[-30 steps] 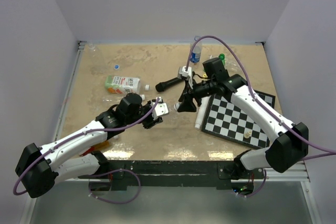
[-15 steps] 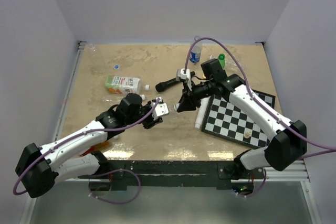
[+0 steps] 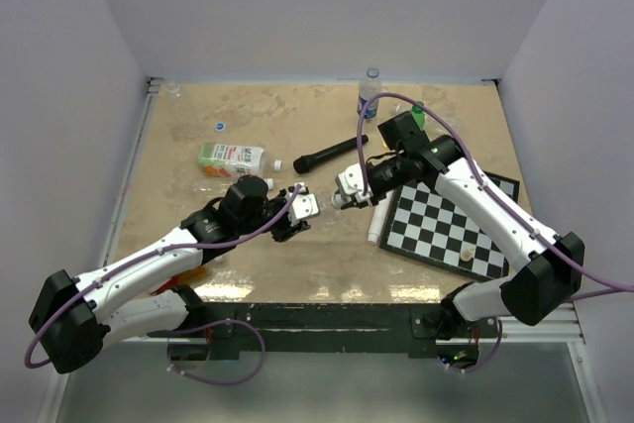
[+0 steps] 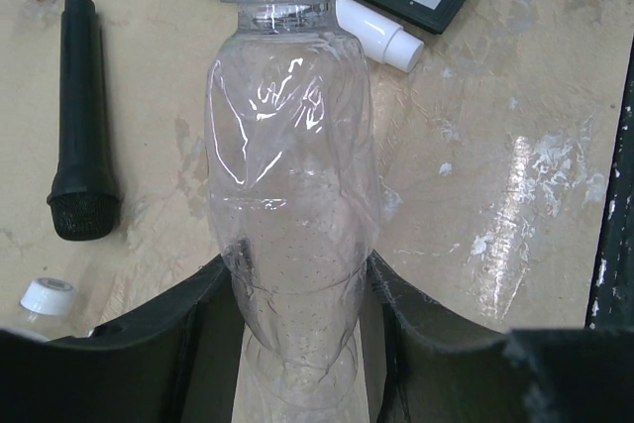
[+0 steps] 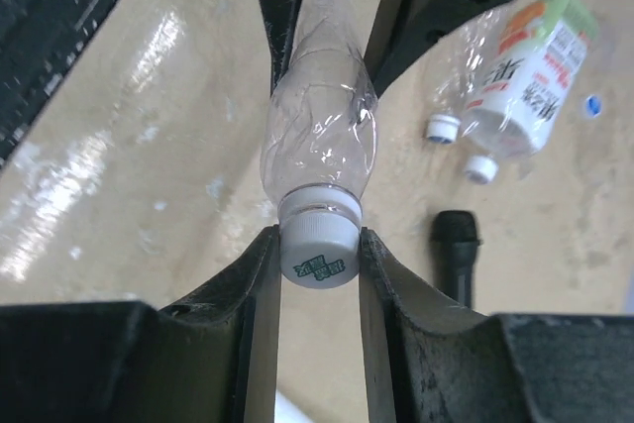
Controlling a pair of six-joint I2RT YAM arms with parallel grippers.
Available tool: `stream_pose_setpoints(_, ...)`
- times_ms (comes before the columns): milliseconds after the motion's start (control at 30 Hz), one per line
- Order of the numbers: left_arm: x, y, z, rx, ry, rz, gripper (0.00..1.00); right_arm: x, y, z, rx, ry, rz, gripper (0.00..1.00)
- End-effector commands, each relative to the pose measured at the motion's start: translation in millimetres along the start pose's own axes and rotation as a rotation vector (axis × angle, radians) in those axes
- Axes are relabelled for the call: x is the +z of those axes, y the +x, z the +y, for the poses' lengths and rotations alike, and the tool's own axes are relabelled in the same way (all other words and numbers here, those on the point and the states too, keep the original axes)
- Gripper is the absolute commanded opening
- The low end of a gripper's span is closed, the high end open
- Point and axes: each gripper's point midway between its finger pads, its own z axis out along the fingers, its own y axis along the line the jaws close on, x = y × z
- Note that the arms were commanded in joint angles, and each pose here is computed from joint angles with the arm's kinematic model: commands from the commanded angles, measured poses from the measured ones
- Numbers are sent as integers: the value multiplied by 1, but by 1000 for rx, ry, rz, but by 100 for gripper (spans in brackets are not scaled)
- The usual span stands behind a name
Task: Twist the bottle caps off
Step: Unscrew the bottle cap from the plastic bottle.
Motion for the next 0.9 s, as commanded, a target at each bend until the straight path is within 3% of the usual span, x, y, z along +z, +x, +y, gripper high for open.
stream_pose_setpoints(0,-4,-4,4,-5,-14,-6,0,-27,-4,-13,-523,-7,116,0)
stream_pose_setpoints(100,-4,-4,3,-6,-11,-7,0,-22,-2,-7,-723,-86,109,0)
stream_pose_setpoints(267,-4,-5,3,-4,-10,-9,0,-18,0,-3,-796,-115,94,0)
stream_pose_setpoints(867,-3,-3,2,-7,-2,-6,0,-23,-4,5,-801,-94,86,0)
